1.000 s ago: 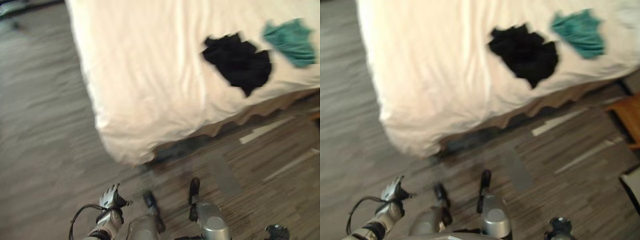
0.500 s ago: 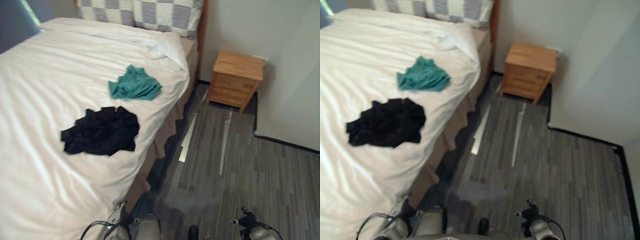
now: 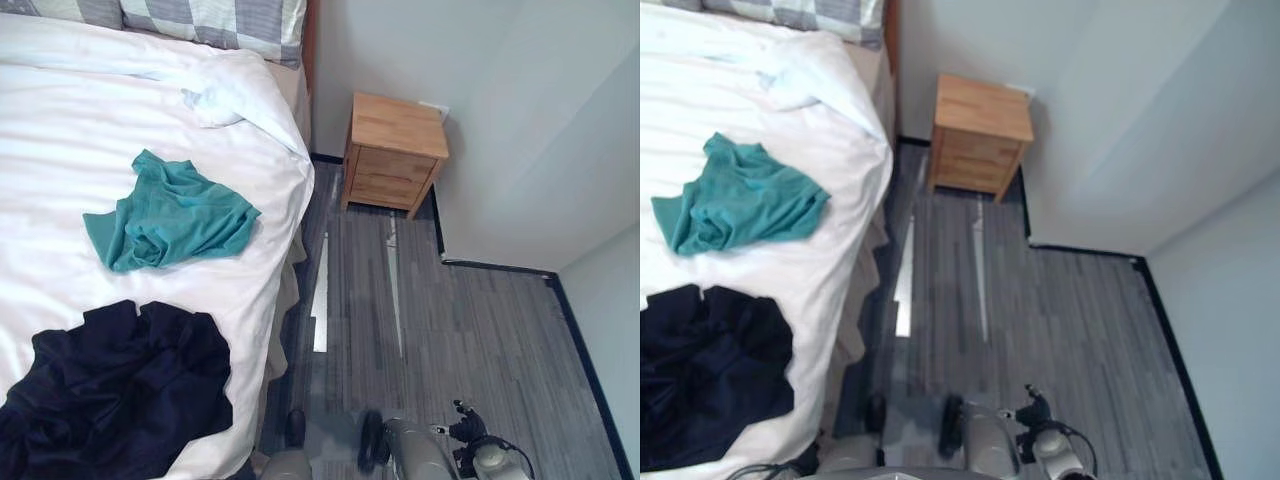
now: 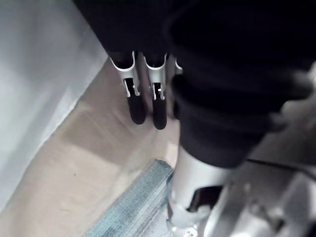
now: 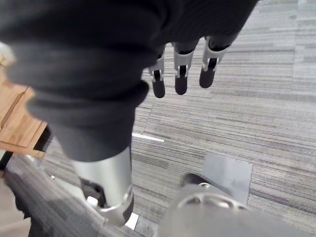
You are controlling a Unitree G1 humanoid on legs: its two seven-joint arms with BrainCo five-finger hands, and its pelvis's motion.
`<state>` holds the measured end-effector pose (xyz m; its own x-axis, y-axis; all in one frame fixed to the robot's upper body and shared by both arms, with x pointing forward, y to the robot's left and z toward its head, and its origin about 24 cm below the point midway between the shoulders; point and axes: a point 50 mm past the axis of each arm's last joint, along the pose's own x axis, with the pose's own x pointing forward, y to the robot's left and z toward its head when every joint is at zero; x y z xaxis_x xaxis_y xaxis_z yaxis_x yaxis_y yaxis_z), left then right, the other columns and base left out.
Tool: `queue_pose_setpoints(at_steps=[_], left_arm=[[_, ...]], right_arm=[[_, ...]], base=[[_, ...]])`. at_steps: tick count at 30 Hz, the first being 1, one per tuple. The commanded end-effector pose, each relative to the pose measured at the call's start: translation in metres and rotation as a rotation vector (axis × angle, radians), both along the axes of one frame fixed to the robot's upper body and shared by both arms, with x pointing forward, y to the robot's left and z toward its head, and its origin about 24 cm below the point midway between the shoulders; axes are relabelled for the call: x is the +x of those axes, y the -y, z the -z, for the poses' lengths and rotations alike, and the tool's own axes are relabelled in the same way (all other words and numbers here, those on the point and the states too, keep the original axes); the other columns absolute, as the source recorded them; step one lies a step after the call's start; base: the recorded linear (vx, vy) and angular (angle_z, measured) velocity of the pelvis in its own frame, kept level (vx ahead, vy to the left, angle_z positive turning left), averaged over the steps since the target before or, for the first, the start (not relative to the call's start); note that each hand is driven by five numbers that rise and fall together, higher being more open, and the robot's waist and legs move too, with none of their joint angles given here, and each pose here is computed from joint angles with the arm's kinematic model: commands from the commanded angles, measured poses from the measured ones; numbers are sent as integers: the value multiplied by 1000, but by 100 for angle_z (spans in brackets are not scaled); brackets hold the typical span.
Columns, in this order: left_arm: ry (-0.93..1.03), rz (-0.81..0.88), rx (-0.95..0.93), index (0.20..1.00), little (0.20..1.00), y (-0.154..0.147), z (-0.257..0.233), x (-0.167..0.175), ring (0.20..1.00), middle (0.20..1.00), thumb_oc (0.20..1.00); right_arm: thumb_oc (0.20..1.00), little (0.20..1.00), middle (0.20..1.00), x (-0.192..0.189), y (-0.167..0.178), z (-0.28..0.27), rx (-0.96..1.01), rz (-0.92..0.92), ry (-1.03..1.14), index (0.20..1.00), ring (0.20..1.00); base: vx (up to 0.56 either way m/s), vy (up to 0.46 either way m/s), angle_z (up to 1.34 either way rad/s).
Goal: Tidy up the quilt and then pick up the clothes from the bed and put them into the laundry hamper.
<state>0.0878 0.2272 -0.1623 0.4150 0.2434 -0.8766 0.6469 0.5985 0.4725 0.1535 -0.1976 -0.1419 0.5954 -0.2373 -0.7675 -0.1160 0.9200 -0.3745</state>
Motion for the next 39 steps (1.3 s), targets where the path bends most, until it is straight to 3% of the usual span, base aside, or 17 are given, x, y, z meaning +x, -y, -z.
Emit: queue_pose_setpoints(at_steps=[1, 6, 12, 23, 35, 39], left_arm=[[224, 144, 170, 1000, 1000, -20, -26, 61, 1000, 1000, 1000], [275, 62, 164, 1000, 1000, -27, -30, 63, 1000, 1000, 1000], [321, 35, 146, 1000, 1000, -21, -32, 69, 1000, 1000, 1000], [173, 30, 159, 1000, 1000, -23, -19, 40, 1000, 1000, 1000], [214, 24, 185, 1000, 1000, -28, -25, 56, 1000, 1000, 1000], [167, -35, 181, 1000, 1000, -34, -20, 37, 1000, 1000, 1000]], right_arm=[[1000, 1000, 1000, -10, 34, -2, -107, 26, -31, 1000, 1000], [1000, 1000, 1000, -5, 47, -7, -180, -52, -43, 1000, 1000], [1000, 1000, 1000, 8, 46, -11, -213, -130, -36, 1000, 1000], [1000, 1000, 1000, -3, 39, -4, -187, -95, -65, 1000, 1000], [1000, 1000, 1000, 1, 45, -9, -159, -14, -23, 1000, 1000], [1000, 1000, 1000, 10, 38, -15, -135, -106, 28, 1000, 1000]], base=[[805, -125, 25], [422, -163, 23], [481, 44, -100], [487, 187, 8], [500, -85, 121], [549, -359, 194]])
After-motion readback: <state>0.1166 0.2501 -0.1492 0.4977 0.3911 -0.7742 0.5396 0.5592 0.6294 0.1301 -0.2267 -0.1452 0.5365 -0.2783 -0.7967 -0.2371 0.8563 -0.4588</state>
